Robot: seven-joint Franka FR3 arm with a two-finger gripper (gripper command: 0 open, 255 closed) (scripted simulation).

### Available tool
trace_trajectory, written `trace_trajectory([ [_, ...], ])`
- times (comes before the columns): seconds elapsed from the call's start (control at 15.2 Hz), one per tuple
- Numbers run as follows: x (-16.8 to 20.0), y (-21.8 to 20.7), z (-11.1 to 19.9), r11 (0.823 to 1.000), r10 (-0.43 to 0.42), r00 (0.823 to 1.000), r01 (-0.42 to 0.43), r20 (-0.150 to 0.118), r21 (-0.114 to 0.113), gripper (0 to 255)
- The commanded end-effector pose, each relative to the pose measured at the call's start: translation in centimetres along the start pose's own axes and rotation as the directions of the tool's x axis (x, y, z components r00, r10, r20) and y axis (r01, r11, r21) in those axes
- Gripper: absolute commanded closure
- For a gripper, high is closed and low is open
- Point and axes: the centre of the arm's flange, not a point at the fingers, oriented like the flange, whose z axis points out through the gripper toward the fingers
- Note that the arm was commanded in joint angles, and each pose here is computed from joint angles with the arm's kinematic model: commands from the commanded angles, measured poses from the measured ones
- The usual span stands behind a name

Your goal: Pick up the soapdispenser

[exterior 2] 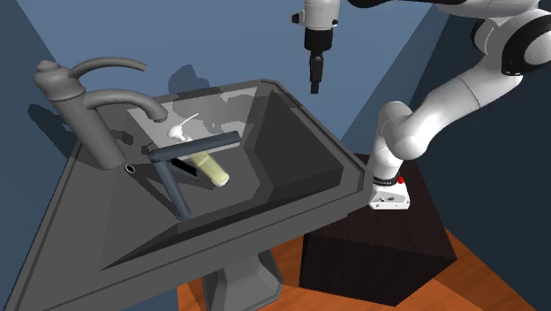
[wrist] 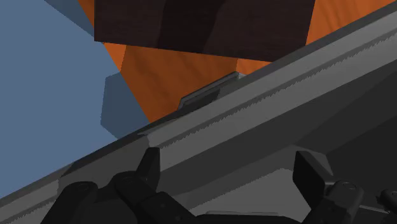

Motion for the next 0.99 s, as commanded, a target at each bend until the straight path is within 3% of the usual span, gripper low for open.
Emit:
trace_trajectory([
  [0.0,0.0,0.0,0.0,1.000,0.000,1.000,0.000,0.000,0.000,0],
  [0.46,7.5,-4.6,2.5,0.991,0.134,0.991,-0.134,-0.002,0.003,0],
  [0.92,15.6,-8.2,5.0,0.964,0.266,0.964,-0.266,-0.004,0.005,0],
])
